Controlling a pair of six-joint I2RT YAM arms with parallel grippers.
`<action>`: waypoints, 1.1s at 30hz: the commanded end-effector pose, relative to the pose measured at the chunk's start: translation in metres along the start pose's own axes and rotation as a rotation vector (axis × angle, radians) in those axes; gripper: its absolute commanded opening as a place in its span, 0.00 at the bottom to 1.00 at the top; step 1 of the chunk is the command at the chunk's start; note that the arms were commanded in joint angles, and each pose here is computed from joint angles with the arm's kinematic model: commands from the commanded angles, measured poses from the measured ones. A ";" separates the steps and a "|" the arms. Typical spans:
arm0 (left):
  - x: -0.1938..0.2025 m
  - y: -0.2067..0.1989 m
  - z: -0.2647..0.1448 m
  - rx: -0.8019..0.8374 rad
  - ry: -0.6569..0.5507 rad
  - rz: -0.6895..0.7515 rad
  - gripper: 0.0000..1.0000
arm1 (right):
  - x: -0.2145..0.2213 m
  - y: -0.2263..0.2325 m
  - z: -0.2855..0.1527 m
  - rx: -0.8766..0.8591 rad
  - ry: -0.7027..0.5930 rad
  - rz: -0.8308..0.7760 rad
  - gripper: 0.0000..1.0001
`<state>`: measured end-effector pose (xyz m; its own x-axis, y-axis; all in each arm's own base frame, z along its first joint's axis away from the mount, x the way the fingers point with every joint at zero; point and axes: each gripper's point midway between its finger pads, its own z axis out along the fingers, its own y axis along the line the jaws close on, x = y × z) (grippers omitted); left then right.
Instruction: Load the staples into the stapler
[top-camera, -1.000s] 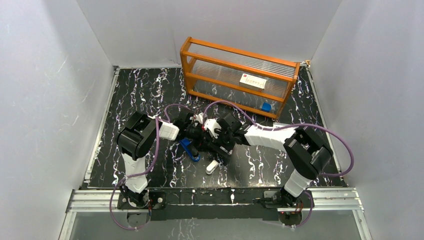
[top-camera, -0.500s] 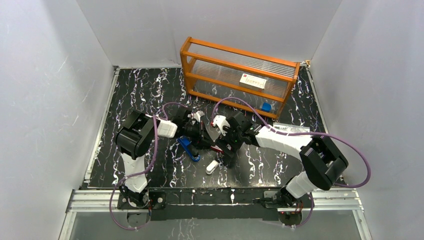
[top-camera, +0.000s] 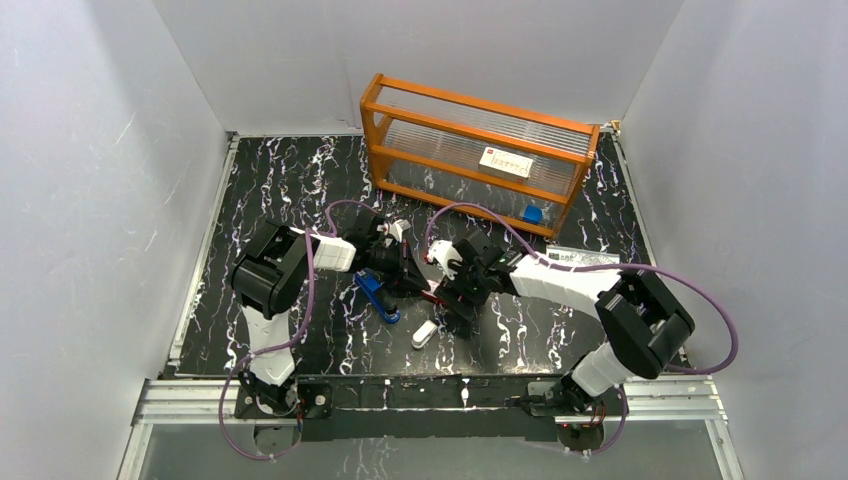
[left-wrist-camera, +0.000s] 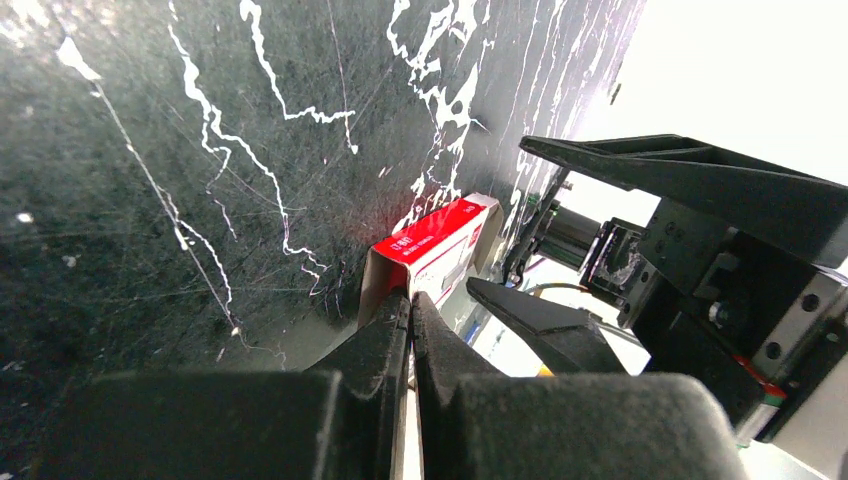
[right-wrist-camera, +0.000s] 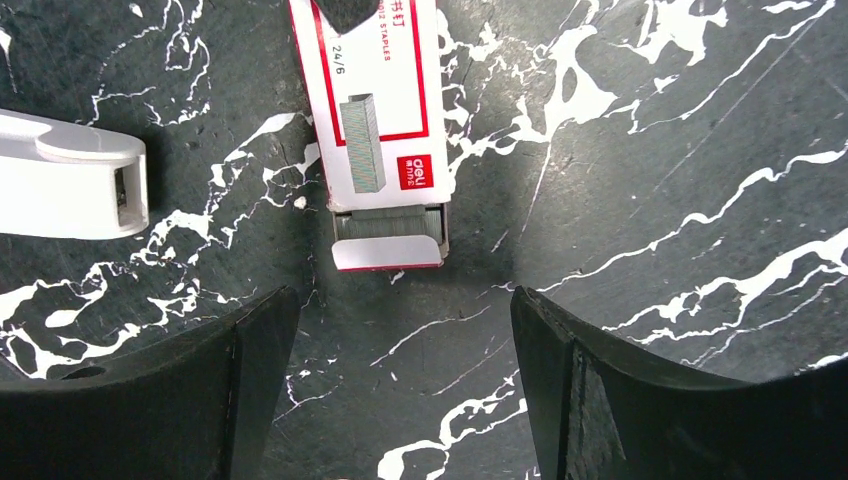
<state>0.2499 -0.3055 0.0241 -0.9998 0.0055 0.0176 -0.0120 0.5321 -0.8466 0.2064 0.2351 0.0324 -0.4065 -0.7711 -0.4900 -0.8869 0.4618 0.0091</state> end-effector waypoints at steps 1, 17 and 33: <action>-0.004 0.002 -0.002 -0.012 -0.013 0.007 0.00 | -0.002 0.002 0.009 -0.018 -0.010 -0.010 0.85; -0.005 0.006 -0.004 -0.052 -0.005 0.003 0.09 | 0.005 0.002 0.026 0.019 0.040 -0.051 0.63; -0.013 0.001 -0.012 -0.024 -0.001 0.017 0.04 | 0.007 -0.003 0.029 0.038 0.077 -0.043 0.44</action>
<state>0.2563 -0.2981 0.0233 -0.9999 0.0105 0.0135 -0.0051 0.5687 -0.8225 0.2125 0.2562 0.0200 -0.3690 -0.7865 -0.4952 -0.9026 0.4304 -0.0110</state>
